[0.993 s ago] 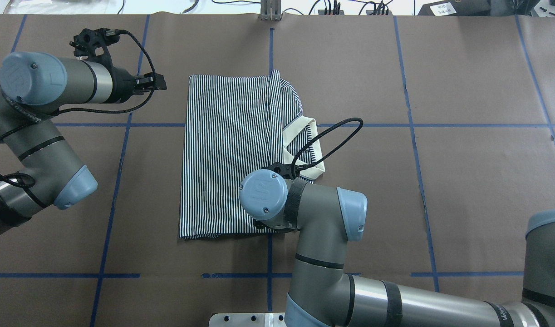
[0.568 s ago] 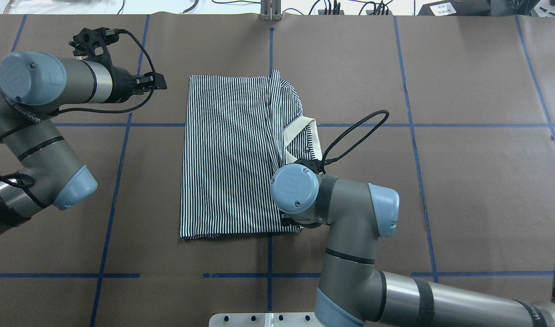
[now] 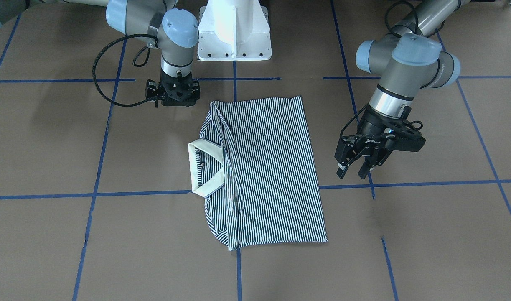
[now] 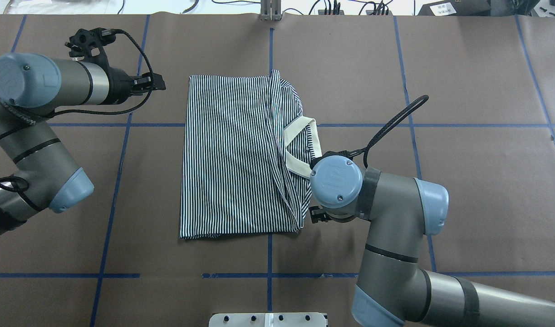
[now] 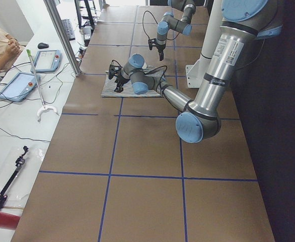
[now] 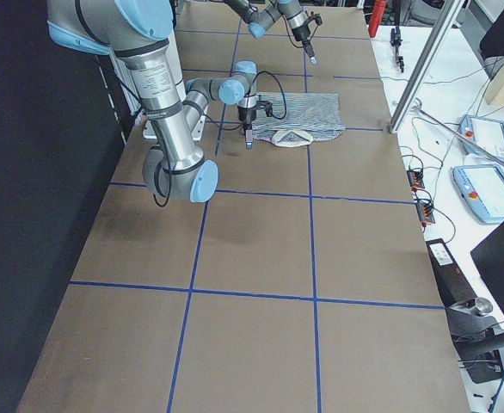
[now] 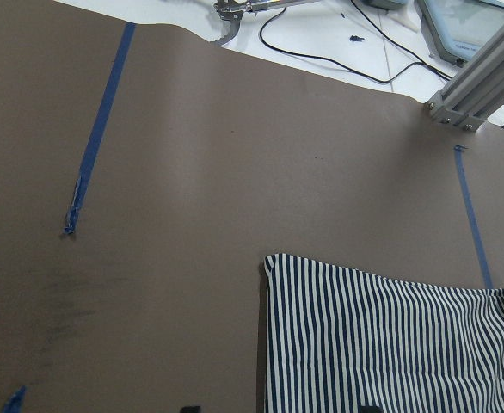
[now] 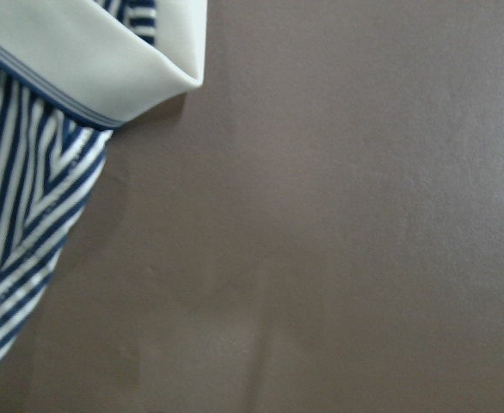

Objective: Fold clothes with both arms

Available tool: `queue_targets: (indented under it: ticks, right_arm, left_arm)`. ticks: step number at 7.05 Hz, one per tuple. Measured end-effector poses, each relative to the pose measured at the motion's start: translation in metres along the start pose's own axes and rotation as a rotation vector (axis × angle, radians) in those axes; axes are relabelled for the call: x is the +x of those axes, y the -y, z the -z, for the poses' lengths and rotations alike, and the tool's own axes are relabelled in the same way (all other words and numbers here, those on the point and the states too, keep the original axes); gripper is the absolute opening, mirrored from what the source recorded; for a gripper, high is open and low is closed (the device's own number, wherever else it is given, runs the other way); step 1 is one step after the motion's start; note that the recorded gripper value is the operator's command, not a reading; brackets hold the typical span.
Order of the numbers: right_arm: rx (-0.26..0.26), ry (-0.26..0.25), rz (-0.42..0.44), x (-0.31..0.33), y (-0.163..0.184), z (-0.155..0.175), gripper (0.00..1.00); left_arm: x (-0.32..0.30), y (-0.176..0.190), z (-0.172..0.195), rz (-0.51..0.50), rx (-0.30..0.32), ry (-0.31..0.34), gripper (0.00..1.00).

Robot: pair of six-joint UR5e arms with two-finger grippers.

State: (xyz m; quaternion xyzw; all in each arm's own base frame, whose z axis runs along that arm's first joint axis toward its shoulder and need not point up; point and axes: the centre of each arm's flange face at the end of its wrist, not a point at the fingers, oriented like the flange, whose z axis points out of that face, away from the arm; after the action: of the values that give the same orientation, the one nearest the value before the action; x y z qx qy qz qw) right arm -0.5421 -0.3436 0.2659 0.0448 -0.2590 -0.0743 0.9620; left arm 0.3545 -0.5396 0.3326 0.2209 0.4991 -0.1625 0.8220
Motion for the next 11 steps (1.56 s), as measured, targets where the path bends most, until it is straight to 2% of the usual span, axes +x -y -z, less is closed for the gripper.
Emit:
queue_targets:
  ticks: [2, 5, 8, 11]
  right_arm:
    - [0.017, 0.028, -0.027, -0.052, 0.025, 0.015, 1.00]
    - [0.023, 0.038, -0.057, -0.085, 0.046, 0.000, 1.00]
    - [0.018, 0.025, -0.050, -0.084, 0.051, -0.011, 1.00]
    - [0.018, -0.008, -0.056, -0.038, 0.076, -0.023, 1.00]
  left_arm:
    - [-0.006, -0.003, 0.003, 0.002, -0.001, 0.004, 0.69]
    - [-0.010, -0.004, 0.004, 0.002, -0.002, 0.008, 0.69]
    - [-0.010, -0.004, 0.004, 0.001, -0.004, 0.008, 0.69]
    - [-0.011, -0.004, 0.003, 0.001, -0.005, 0.009, 0.69]
